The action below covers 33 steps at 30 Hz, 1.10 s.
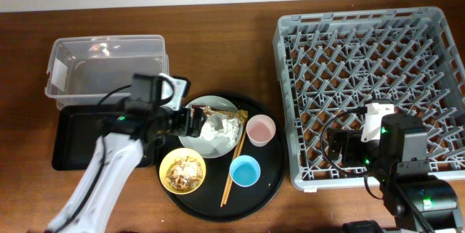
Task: Sort waste into correct bins and load items into the dishwasher rack
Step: 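Grasp the plastic wrapper on the grey plate with the left gripper, then move the wrapper over the clear bin and release it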
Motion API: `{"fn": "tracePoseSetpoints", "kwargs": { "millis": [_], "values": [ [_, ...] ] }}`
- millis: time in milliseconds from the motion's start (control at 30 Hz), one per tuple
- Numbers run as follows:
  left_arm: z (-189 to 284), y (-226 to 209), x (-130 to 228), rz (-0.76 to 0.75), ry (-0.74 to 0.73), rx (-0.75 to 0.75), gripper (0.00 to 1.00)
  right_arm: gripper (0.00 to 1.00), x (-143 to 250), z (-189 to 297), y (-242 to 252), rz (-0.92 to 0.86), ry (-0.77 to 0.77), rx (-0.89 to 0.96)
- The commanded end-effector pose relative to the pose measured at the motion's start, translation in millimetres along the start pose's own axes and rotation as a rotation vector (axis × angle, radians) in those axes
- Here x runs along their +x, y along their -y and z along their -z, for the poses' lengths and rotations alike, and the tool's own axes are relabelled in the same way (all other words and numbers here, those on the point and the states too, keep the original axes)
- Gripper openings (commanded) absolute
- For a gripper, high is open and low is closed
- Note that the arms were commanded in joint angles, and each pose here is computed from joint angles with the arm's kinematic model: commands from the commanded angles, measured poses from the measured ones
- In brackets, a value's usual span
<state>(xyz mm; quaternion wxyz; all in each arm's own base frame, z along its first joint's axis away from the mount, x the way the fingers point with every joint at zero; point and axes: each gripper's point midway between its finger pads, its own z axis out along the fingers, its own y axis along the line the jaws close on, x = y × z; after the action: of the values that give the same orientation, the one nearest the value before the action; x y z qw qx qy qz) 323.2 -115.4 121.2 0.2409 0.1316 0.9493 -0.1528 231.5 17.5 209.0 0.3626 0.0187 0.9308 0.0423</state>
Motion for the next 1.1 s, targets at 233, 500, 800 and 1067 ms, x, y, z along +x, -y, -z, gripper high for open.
{"fn": "tracePoseSetpoints", "kwargs": {
  "millis": [233, 500, 800, 1067],
  "values": [
    [-84.1, -12.0, 33.9, -0.023, -0.205, -0.067, 0.57, 0.99, -5.4, -0.2, -2.1, -0.009, 0.0, -0.011],
    [-89.1, 3.2, 38.0, -0.059, -0.219, -0.043, 0.15, 0.99, -5.1, -0.2, -2.1, -0.009, -0.001, -0.011],
    [-17.9, -34.3, -13.6, -0.007, -0.13, -0.222, 0.0, 0.99, -3.7, -0.1, -1.9, -0.009, -0.006, -0.01],
    [56.2, -127.1, -112.0, 0.122, 0.286, -0.447, 0.03, 0.99, -3.6, -0.2, -1.9, -0.009, -0.007, -0.01]
  ]
}}
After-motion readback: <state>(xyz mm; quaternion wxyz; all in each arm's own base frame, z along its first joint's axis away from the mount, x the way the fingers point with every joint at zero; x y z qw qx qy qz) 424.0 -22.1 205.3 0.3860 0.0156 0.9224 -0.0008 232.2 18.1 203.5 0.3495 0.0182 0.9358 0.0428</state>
